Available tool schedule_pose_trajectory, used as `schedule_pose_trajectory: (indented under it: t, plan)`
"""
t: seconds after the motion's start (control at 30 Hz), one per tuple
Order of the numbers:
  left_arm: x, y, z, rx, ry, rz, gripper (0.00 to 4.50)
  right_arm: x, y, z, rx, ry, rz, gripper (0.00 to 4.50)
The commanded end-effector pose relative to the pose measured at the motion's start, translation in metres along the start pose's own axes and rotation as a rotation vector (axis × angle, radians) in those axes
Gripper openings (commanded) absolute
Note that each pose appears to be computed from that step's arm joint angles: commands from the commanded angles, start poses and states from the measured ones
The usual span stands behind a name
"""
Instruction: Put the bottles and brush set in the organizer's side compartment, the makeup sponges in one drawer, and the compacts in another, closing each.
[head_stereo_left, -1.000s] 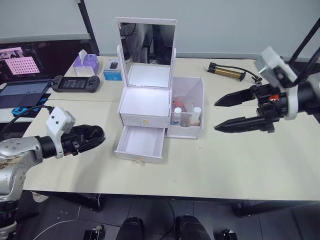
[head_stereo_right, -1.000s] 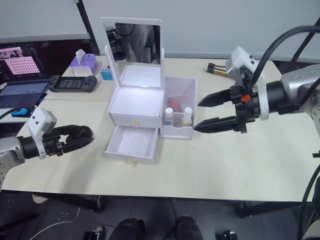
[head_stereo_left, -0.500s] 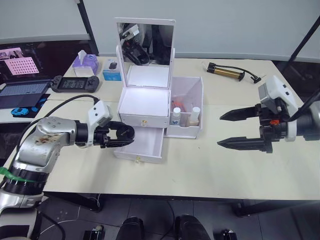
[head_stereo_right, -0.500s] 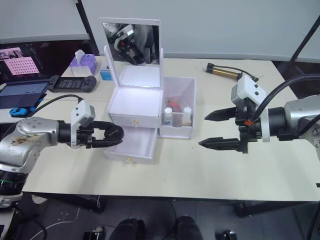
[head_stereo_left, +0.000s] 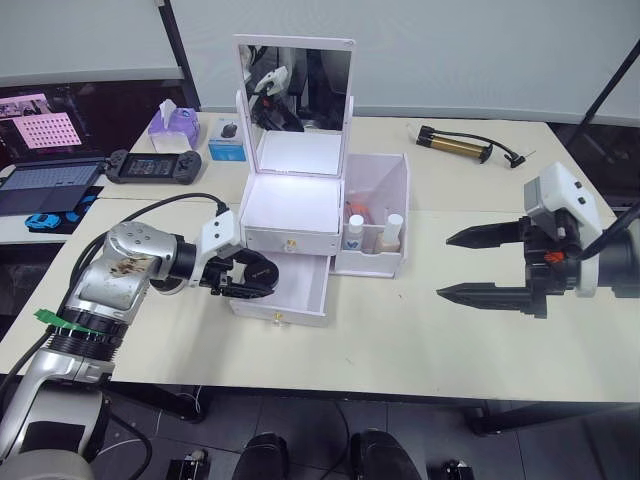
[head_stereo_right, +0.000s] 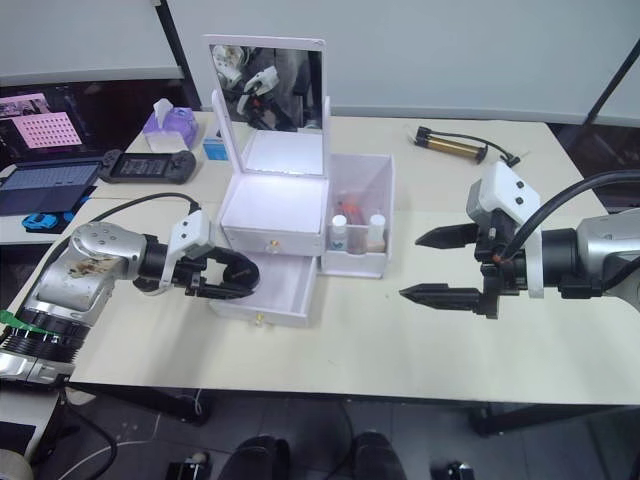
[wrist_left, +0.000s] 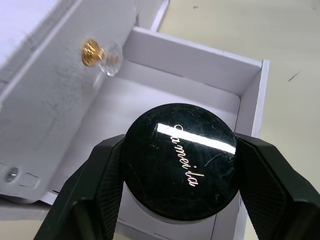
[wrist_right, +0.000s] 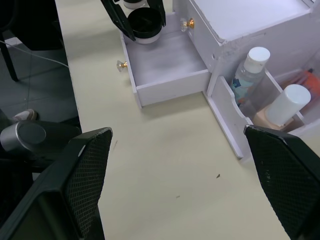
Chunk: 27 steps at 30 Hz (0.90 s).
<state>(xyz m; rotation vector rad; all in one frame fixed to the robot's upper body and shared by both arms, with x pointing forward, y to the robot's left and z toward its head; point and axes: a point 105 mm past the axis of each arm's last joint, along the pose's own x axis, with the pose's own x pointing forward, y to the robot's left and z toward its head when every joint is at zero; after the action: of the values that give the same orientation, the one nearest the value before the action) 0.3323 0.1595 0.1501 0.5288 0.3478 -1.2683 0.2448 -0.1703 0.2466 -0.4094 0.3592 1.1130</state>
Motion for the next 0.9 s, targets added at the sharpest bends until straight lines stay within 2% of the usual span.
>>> schedule_pose_trajectory:
  t: [0.03, 0.47, 0.53, 0.63, 0.9]
  plan:
    - [-0.004, 0.002, 0.009, 0.043, -0.005, 0.01, 2.91, -0.006, 0.0, 0.008, -0.017, -0.017, -0.027, 4.5]
    - [-0.004, 0.002, 0.01, 0.025, -0.012, 0.011, 2.91, -0.003, -0.006, 0.008, -0.003, -0.023, -0.043, 4.5]
    - [-0.005, 0.003, 0.011, 0.002, -0.025, 0.006, 3.62, -0.003, -0.007, 0.008, -0.005, -0.023, -0.048, 4.5]
    - [-0.008, 0.003, 0.012, -0.019, -0.032, 0.0, 4.43, -0.003, -0.007, 0.008, -0.004, -0.024, -0.049, 4.5]
    - [-0.019, 0.006, 0.008, -0.039, -0.035, 0.025, 4.47, -0.002, -0.007, 0.009, -0.013, -0.035, -0.044, 4.5]
